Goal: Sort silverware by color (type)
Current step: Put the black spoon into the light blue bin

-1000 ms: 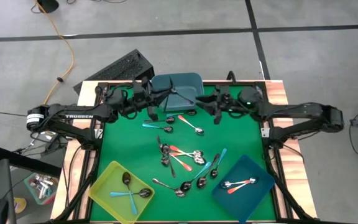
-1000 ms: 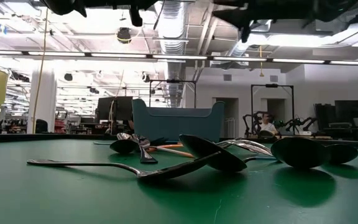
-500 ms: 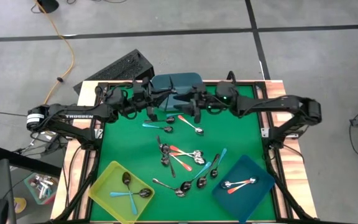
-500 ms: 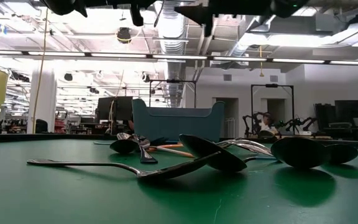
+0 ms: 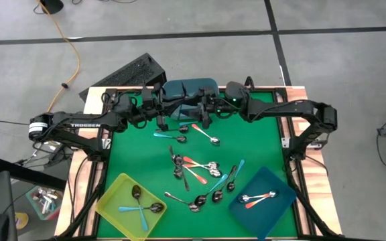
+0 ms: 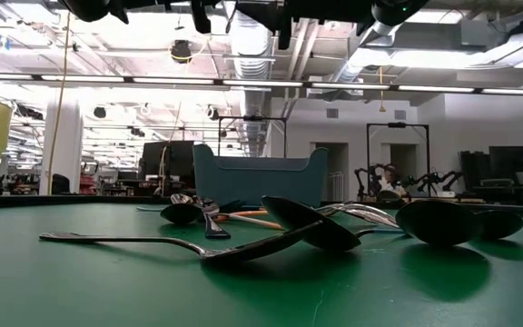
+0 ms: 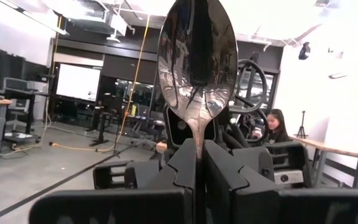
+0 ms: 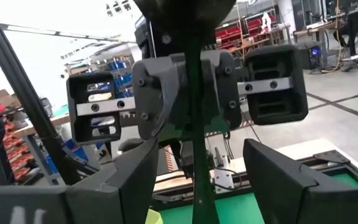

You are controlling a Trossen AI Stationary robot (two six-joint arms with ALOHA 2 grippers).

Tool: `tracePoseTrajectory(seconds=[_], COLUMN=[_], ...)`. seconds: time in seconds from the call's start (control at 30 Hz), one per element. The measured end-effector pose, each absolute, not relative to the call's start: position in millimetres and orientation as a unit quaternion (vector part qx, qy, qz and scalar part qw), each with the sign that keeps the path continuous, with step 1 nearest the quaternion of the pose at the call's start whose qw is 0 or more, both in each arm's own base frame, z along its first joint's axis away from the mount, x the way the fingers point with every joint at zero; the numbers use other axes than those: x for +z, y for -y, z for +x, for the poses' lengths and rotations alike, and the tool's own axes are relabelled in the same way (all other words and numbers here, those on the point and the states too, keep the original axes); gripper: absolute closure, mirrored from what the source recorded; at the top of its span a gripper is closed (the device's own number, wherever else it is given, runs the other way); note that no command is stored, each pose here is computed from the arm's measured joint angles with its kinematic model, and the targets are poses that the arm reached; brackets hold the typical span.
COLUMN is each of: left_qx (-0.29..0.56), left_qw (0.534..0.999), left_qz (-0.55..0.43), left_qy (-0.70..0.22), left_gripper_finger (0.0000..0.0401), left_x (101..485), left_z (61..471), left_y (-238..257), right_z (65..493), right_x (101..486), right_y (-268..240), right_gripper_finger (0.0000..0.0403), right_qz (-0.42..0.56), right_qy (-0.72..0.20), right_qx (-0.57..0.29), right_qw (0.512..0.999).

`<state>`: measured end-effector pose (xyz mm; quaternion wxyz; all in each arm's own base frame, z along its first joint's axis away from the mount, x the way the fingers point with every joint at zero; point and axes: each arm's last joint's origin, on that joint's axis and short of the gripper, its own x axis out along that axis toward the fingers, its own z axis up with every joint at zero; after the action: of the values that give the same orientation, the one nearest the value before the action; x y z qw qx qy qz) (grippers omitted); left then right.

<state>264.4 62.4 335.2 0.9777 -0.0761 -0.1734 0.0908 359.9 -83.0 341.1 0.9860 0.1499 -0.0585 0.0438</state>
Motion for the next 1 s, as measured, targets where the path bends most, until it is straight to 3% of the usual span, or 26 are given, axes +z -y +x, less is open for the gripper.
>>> tracePoseTrajectory(seconds=[0.23,0.67,1.0], left_qx=[0.091,0.09,0.093], left_qw=[0.978,0.979,0.978], left_qz=[-0.076,-0.076,-0.077], left_qy=[0.174,0.169,0.169], left_gripper_finger=[0.0399,0.0399,0.0399], left_x=[335.3,332.3,332.3], left_z=[264.4,267.1,267.0], left_y=[-62.4,-62.9,-63.3], right_z=[359.8,358.6,358.2], right_x=[341.3,341.2,341.5], right_y=[83.2,88.1,89.2], right_gripper_finger=[0.0152,0.0202,0.0299], right_qz=[0.15,0.15,0.149], right_qy=[0.059,0.06,0.06], right_qx=[0.043,0.036,0.035], right_qw=[0.986,0.986,0.986])
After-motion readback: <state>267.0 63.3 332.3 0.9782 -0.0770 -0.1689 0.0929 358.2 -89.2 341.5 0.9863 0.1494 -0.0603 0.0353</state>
